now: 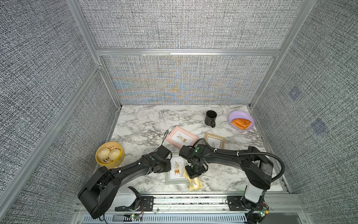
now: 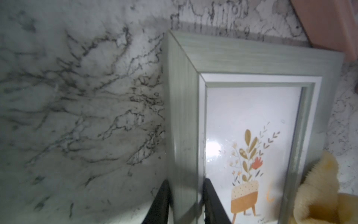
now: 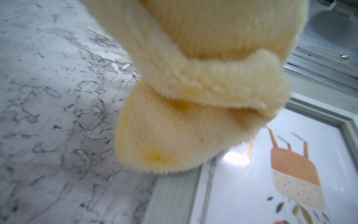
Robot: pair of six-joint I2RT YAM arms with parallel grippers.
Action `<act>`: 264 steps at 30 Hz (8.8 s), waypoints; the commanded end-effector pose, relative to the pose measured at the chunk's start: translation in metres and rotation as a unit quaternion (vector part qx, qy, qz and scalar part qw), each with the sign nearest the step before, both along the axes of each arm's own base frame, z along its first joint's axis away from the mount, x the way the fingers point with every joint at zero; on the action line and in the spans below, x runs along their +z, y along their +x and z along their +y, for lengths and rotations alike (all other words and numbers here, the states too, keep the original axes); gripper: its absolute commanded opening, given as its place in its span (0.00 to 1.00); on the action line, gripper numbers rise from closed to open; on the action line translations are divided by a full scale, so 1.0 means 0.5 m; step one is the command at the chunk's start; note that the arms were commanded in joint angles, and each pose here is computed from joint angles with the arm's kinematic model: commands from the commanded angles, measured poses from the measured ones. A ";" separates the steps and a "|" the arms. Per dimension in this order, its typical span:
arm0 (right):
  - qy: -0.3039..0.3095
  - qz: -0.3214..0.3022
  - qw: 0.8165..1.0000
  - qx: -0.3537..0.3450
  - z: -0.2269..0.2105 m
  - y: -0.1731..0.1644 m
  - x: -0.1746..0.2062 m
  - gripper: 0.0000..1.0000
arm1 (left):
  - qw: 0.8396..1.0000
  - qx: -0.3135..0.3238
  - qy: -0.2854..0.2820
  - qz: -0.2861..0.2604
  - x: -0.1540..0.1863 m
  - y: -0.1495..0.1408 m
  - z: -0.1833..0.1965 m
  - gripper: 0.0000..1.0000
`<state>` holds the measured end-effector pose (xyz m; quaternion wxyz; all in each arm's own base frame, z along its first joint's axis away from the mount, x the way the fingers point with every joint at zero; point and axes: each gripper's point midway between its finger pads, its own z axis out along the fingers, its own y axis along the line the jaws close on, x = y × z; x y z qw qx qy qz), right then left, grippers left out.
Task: Wipe the picture frame with a cloth
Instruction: Wipe the dirt from the picture frame.
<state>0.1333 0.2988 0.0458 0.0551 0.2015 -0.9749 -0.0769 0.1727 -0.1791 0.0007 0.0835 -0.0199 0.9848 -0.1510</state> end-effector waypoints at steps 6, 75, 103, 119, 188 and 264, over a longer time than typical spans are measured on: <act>0.053 -0.034 0.997 -0.053 0.078 -0.003 0.037 0.00 | 0.982 0.012 0.102 0.161 -0.054 -0.159 0.112 0.00; 0.097 -0.026 0.991 -0.089 0.119 -0.052 -0.009 0.00 | 0.980 0.038 0.093 0.173 -0.060 -0.155 0.060 0.00; 0.107 -0.009 0.988 -0.107 0.076 -0.044 -0.020 0.00 | 0.977 0.036 0.107 0.183 -0.066 -0.156 0.062 0.00; 0.027 -0.021 0.993 -0.115 -0.052 0.021 -0.003 0.00 | 0.973 0.024 0.132 0.187 -0.070 -0.157 0.074 0.00; 0.039 0.075 0.994 -0.069 0.084 0.073 -0.055 0.00 | 0.974 0.019 0.124 0.191 -0.079 -0.149 0.057 0.00; 0.181 0.080 0.978 -0.060 0.205 0.018 -0.007 0.00 | 0.973 0.040 0.111 0.196 -0.083 -0.158 0.049 0.00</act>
